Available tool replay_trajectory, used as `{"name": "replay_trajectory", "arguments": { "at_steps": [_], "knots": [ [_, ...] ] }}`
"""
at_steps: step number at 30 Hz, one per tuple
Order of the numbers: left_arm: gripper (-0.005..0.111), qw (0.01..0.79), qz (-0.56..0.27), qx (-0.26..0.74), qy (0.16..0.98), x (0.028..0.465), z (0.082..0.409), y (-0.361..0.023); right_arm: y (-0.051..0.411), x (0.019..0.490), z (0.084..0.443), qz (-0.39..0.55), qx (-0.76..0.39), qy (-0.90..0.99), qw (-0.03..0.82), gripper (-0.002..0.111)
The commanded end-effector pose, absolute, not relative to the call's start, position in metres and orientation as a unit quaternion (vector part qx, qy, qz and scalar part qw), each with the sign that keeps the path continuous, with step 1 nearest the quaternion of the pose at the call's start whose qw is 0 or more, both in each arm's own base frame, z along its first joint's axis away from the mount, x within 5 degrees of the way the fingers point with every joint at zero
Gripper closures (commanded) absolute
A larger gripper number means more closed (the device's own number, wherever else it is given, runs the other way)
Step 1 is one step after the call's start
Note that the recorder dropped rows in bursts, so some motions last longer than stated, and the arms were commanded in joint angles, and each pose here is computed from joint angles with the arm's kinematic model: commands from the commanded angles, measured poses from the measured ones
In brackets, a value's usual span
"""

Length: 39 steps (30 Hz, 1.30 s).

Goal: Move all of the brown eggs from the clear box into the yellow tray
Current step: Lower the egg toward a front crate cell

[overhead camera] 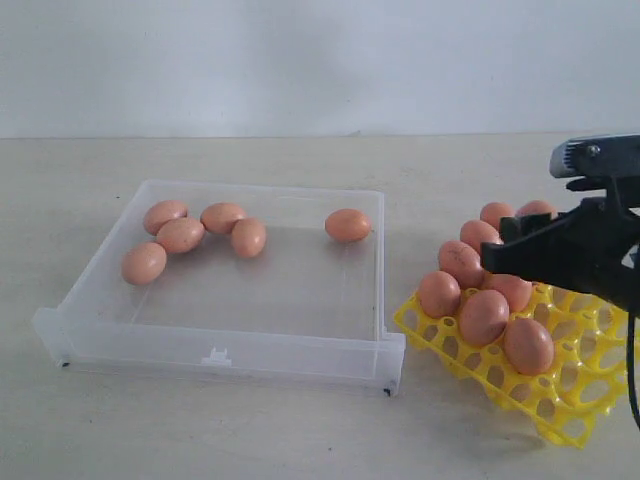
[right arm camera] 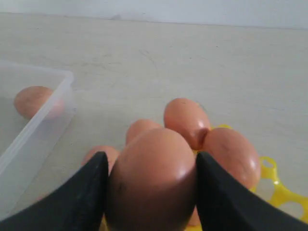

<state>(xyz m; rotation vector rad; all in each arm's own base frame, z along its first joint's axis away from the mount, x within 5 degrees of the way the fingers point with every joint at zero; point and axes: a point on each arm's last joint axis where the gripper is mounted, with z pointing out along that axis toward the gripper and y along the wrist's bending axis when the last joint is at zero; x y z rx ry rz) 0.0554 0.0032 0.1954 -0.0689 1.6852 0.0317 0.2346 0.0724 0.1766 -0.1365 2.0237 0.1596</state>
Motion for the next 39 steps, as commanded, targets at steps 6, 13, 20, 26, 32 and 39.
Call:
{"name": "replay_trajectory", "arguments": {
  "at_steps": [6,13,20,26,32,39],
  "knots": [
    [0.111,0.665,0.016,-0.029,0.746,0.056,0.195,0.003,0.051,0.208,0.156,0.029,-0.011,0.853,0.521,0.103],
    [0.111,0.665,0.016,-0.029,0.746,0.056,0.195,0.003,0.051,0.204,0.153,0.029,-0.018,0.855,0.518,0.103],
    [0.111,0.665,0.016,-0.029,0.746,0.056,0.195,0.003,0.052,0.203,0.151,0.03,-0.026,0.859,0.511,0.103],
    [0.111,0.665,0.016,-0.029,0.746,0.056,0.195,0.003,0.054,0.204,0.152,0.032,-0.043,0.857,0.513,0.103],
    [0.111,0.665,0.016,-0.029,0.746,0.056,0.195,0.003,0.054,0.205,0.145,0.027,-0.047,0.865,0.499,0.103],
    [0.111,0.665,0.016,-0.029,0.746,0.056,0.195,0.003,0.054,0.205,0.139,0.024,-0.046,0.872,0.487,0.103]
  ]
}}
